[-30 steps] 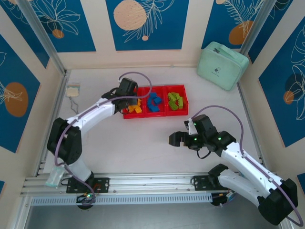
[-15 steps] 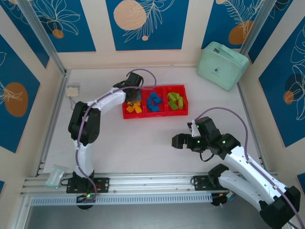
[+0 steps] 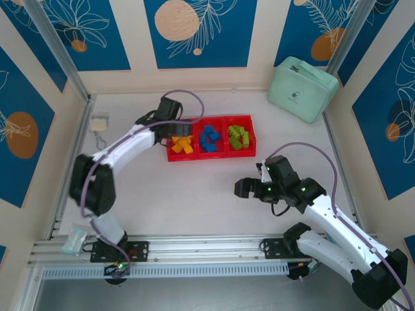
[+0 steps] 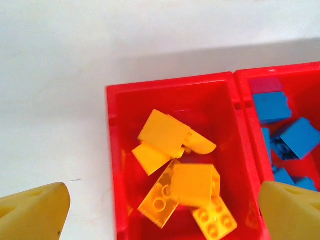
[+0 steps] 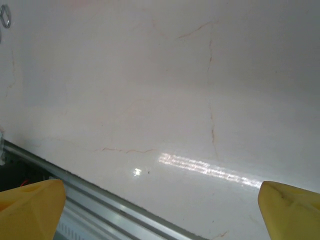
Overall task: Sort the legos into containers by color
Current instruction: Place the lego in the container, then reset both arms
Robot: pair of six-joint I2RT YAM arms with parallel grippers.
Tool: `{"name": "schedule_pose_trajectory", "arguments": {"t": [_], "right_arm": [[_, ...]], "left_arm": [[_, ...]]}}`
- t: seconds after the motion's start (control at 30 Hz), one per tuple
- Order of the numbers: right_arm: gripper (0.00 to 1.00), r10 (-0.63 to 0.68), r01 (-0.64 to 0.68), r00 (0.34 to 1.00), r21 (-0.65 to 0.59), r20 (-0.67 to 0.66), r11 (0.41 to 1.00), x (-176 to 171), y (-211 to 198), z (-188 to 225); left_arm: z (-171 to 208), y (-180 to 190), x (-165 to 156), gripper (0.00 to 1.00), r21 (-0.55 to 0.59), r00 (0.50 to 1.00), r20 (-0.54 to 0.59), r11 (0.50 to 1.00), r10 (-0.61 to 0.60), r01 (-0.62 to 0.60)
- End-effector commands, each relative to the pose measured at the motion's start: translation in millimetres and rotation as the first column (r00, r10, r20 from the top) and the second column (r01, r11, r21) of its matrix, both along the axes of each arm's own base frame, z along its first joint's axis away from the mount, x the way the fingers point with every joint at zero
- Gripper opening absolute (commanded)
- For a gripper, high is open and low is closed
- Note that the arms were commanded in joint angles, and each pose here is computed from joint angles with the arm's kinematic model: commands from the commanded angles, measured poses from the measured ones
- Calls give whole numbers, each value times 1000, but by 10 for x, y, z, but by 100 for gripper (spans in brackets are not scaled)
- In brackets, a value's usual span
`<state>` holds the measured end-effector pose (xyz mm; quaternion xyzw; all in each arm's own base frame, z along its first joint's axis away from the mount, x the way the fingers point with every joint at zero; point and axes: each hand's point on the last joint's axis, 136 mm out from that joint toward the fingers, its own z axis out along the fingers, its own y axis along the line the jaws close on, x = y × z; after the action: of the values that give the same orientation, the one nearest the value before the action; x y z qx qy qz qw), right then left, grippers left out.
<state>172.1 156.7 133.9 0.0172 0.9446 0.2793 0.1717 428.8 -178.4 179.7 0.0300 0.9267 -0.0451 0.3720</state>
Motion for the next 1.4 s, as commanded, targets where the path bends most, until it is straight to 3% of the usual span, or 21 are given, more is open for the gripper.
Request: {"name": "schedule_pose_trajectory", "arguments": {"t": [0.0, 0.1, 0.23, 0.3, 0.4, 0.5, 0.57, 0.63, 0.73, 0.87, 0.93, 1.1, 1.23, 1.37], "right_arm": [[99, -23, 28, 991, -29, 131, 999, 285, -69, 263], [99, -28, 43, 974, -61, 225, 997, 493, -146, 438], [99, -40, 104, 915, -141, 402, 984, 773, -331, 651], [99, 43, 76, 840, -196, 540, 978, 892, -343, 739], [99, 72, 175, 696, -266, 714, 948, 1111, -506, 801], [99, 0, 339, 602, -255, 799, 906, 1291, -787, 741], [99, -42, 402, 568, -233, 822, 886, 1389, -950, 607], [99, -30, 395, 573, -244, 819, 885, 1459, -1022, 453], [99, -40, 413, 617, -280, 786, 867, 1538, -1170, 147], [99, -86, 414, 656, -262, 750, 872, 1582, -1276, -110], [99, -102, 405, 644, -224, 758, 886, 1611, -1285, -100], [99, -48, 339, 631, -220, 775, 915, 1717, -1189, -88], [99, 7, 340, 642, -293, 767, 894, 1976, -1183, -132], [99, -12, 313, 663, -262, 749, 913, 2260, -1149, -315]], "left_arm": [[357, 105, -214, 100, -14, 985, 152, 997, -77, 80], [455, 282, -490, 99, -7, 955, 282, 995, -91, 97], [499, 509, -854, 99, 15, 851, 514, 993, -108, 117], [484, 748, -1057, 99, -24, 773, 635, 999, -20, 45], [307, 1127, -1340, 99, -76, 700, 705, 994, 110, -80], [64, 1451, -1466, 99, -5, 733, 656, 972, 181, -235], [93, 1594, -1522, 99, -17, 699, 675, 952, 235, -304], [133, 1556, -1529, 99, 38, 691, 703, 961, 169, -273], [66, 1630, -1516, 99, 98, 702, 694, 945, 161, -313], [-189, 1673, -1458, 99, 262, 771, 630, 910, 90, -321], [-336, 1671, -1414, 99, 324, 797, 601, 894, 59, -311], [-356, 1582, -1201, 99, 283, 776, 629, 917, 45, -283], [-456, 1575, -906, 99, 331, 823, 566, 903, 41, -272], [-438, 1586, -676, 99, 299, 797, 602, 911, 50, -283]]}}
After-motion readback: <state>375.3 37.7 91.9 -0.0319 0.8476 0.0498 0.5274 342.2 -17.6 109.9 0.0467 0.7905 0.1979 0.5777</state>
